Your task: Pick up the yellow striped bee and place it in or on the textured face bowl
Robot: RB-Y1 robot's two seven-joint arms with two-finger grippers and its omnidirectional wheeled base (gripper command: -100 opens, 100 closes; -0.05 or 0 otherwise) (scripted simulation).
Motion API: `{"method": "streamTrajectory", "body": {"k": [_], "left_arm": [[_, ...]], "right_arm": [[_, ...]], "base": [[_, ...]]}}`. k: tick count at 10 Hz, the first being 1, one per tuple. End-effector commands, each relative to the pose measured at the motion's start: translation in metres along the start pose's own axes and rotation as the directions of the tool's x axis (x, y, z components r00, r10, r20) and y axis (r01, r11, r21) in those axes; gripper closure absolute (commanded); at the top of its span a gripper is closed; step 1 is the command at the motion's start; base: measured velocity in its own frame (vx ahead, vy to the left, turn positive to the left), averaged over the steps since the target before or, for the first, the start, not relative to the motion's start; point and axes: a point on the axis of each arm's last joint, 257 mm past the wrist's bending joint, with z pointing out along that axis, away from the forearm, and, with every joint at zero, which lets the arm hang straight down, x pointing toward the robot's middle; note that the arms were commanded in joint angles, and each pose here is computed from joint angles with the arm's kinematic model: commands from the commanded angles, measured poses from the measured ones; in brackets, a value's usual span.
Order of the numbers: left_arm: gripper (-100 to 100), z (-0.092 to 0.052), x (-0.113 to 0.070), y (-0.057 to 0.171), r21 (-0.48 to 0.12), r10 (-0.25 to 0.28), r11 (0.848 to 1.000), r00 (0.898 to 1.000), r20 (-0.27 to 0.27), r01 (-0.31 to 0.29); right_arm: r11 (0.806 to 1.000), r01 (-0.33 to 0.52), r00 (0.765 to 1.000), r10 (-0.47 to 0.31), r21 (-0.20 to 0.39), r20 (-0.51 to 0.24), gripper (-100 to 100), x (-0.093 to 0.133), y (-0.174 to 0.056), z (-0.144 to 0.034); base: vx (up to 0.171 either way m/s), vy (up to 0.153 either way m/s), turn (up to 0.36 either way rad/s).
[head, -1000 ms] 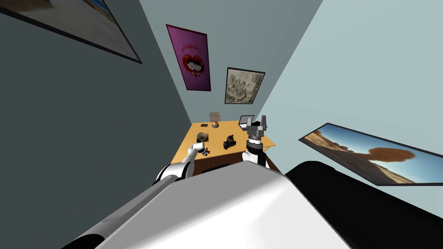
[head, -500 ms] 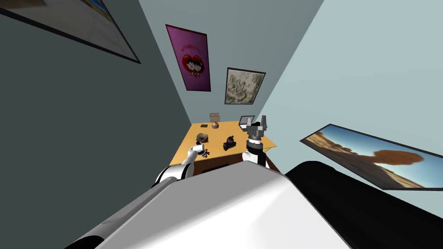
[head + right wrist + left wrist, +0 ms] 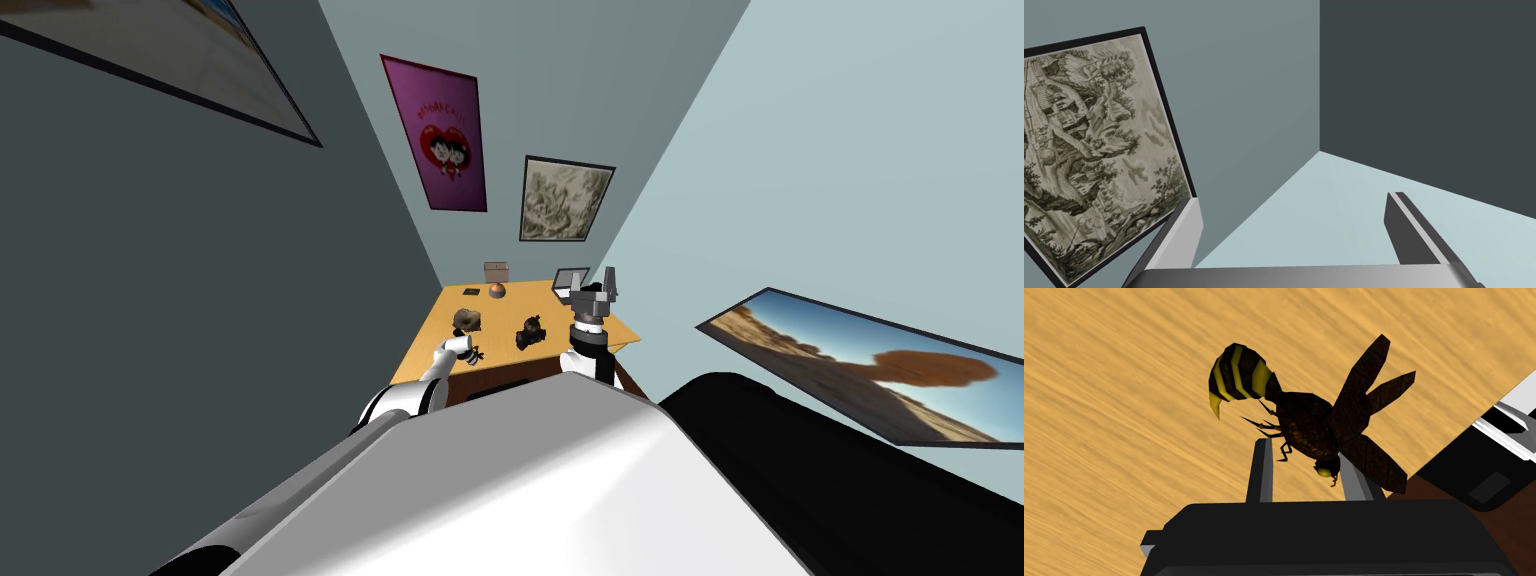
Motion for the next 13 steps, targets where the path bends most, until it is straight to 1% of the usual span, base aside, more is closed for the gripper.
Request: {"method": "streamTrajectory", "body": {"k": [1,2,3,4,6,7,8,9,10,11,12,13], "left_arm": [[100,0.0,0.0,0.0,0.0,0.0,1.0,1.0,0.0,0.0],[100,0.0,0.0,0.0,0.0,0.0,1.0,1.0,0.0,0.0],[0,0.0,0.0,0.0,0.001,0.0,1.0,1.0,0.0,0.0],[100,-0.009,0.008,-0.008,0.004,-0.001,1.0,1.0,0.0,0.001],[100,-0.019,0.019,-0.015,0.005,-0.004,1.0,1.0,0.0,0.004],[100,-0.017,0.016,-0.013,0.007,-0.001,1.0,1.0,-0.002,0.001],[0,-0.018,0.017,-0.013,0.005,-0.003,1.0,1.0,-0.001,0.003],[100,-0.019,-0.002,-0.032,0.034,-0.003,0.999,1.0,0.018,0.002],[100,-0.022,0.001,-0.035,0.042,-0.002,0.999,1.0,0.012,0.001],[100,-0.019,-0.002,-0.032,0.034,-0.003,0.999,1.0,0.018,0.002],[100,-0.024,-0.027,-0.062,0.087,0.009,0.996,0.999,0.04,-0.013],[100,-0.033,-0.018,-0.076,0.119,0.013,0.993,1.0,0.019,-0.015]], "right_arm": [[1.0,0.0,1.0,0.0,0.0,0.0,0,0.0,0.0,0.0],[1.0,0.0,1.0,0.0,0.0,0.0,0,0.0,0.0,0.0],[1.0,0.0,1.0,0.0,0.0,0.0,0,0.0,0.0,0.0],[1.0,0.0,1.0,0.0,0.0,0.0,0,0.0,0.0,0.0],[1.0,0.0,1.0,0.0,0.0,0.0,0,0.0,0.0,0.0],[1.0,0.0,1.0,0.0,0.0,0.0,0,0.0,0.0,0.0],[1.0,0.0,1.0,0.0,0.0,0.0,0,0.0,0.0,0.0],[1.0,0.0,1.0,0.0,0.0,0.0,0,0.0,0.0,0.0],[1.0,0.0,1.0,0.0,0.0,0.0,0,0.0,0.0,0.0],[1.0,0.0,1.0,0.0,0.0,0.0,0,0.0,0.0,0.0],[1.0,0.0,1.0,0.0,0.0,0.0,0,0.0,0.0,0.0],[1.0,0.0,1.0,0.0,0.0,0.0,0,0.0,0.0,0.0]], "base": [[0.0,0.0,0.0],[0.0,0.0,0.0],[0.0,0.0,0.0],[-0.049,0.013,-0.02],[-0.081,0.037,-0.016],[-0.033,0.019,-0.006],[-0.007,0.003,0.001],[-0.047,-0.002,-0.01],[-0.061,-0.001,0.022],[-0.029,0.001,0.003],[-0.059,-0.008,-0.035],[-0.06,-0.005,0.031]]}}
